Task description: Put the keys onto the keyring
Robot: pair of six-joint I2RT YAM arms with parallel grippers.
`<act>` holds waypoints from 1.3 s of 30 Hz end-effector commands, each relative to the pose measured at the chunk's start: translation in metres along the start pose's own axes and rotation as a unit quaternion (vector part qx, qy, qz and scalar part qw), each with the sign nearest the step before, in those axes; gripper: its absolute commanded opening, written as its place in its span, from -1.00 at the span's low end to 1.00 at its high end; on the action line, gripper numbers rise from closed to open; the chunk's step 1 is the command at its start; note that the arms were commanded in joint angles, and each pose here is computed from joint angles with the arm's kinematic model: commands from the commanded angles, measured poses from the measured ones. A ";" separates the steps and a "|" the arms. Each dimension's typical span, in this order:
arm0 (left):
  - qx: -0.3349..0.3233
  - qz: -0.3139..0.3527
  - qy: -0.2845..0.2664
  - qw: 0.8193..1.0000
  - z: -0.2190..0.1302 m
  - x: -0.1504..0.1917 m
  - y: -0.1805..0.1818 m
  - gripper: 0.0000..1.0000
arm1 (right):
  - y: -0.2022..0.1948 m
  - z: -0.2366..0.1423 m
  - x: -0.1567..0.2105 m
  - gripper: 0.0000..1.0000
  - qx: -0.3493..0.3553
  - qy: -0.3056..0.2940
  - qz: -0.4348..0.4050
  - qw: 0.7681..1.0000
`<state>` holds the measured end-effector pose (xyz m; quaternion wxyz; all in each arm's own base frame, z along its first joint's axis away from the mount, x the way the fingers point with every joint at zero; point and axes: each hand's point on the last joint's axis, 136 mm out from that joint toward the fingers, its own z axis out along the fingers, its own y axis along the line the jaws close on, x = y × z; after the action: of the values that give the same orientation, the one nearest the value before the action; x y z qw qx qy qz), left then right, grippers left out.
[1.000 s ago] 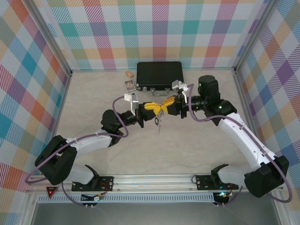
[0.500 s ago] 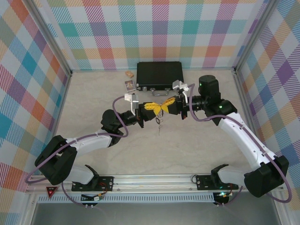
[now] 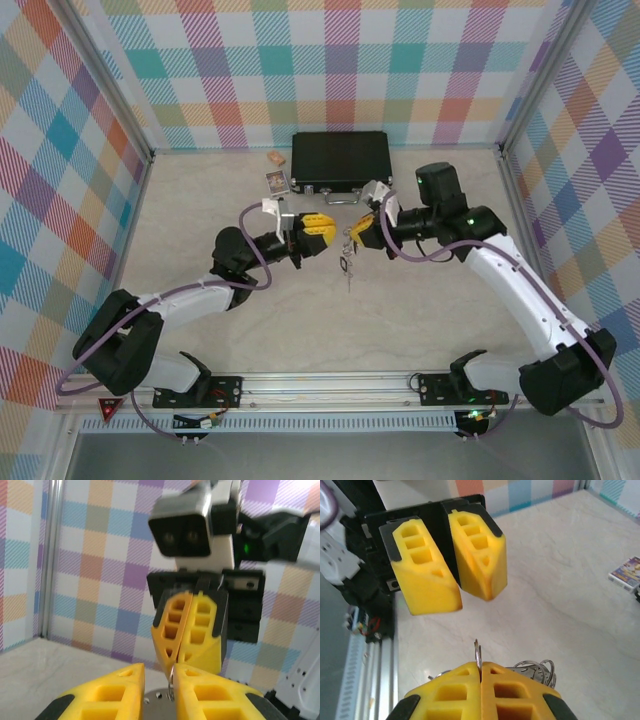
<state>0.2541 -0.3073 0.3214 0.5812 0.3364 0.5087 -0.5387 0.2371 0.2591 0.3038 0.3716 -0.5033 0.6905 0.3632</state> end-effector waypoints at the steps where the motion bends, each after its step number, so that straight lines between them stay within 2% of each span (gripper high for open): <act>1: 0.010 0.033 0.042 0.999 -0.007 0.012 -0.006 -0.57 | -0.001 0.001 0.010 -1.00 0.008 0.063 -0.041 0.997; 6: 0.004 0.051 0.102 0.993 -0.010 0.031 -0.004 -0.57 | -0.002 0.006 0.017 -1.00 0.008 0.103 -0.067 0.992; 10: 0.005 0.057 0.122 0.991 -0.011 0.038 -0.004 -0.57 | -0.001 0.016 0.029 -1.00 0.008 0.145 -0.081 0.986; 16: 0.005 0.061 0.157 0.986 -0.011 0.052 -0.001 -0.57 | 0.003 0.026 0.036 -1.00 -0.007 0.164 -0.086 0.983; 28: 0.030 0.047 0.173 0.983 -0.008 0.066 -0.005 -0.58 | 0.009 0.032 0.036 -1.00 -0.015 0.168 -0.096 0.981; 39: 0.044 0.043 0.166 0.984 -0.007 0.061 -0.010 -0.58 | 0.009 0.033 0.037 -1.00 -0.013 0.167 -0.097 0.981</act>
<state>0.2408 -0.3167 0.2484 0.4896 0.4549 0.5821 -0.4631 0.2279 0.2687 0.2429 0.2563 -0.6151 0.7067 0.2376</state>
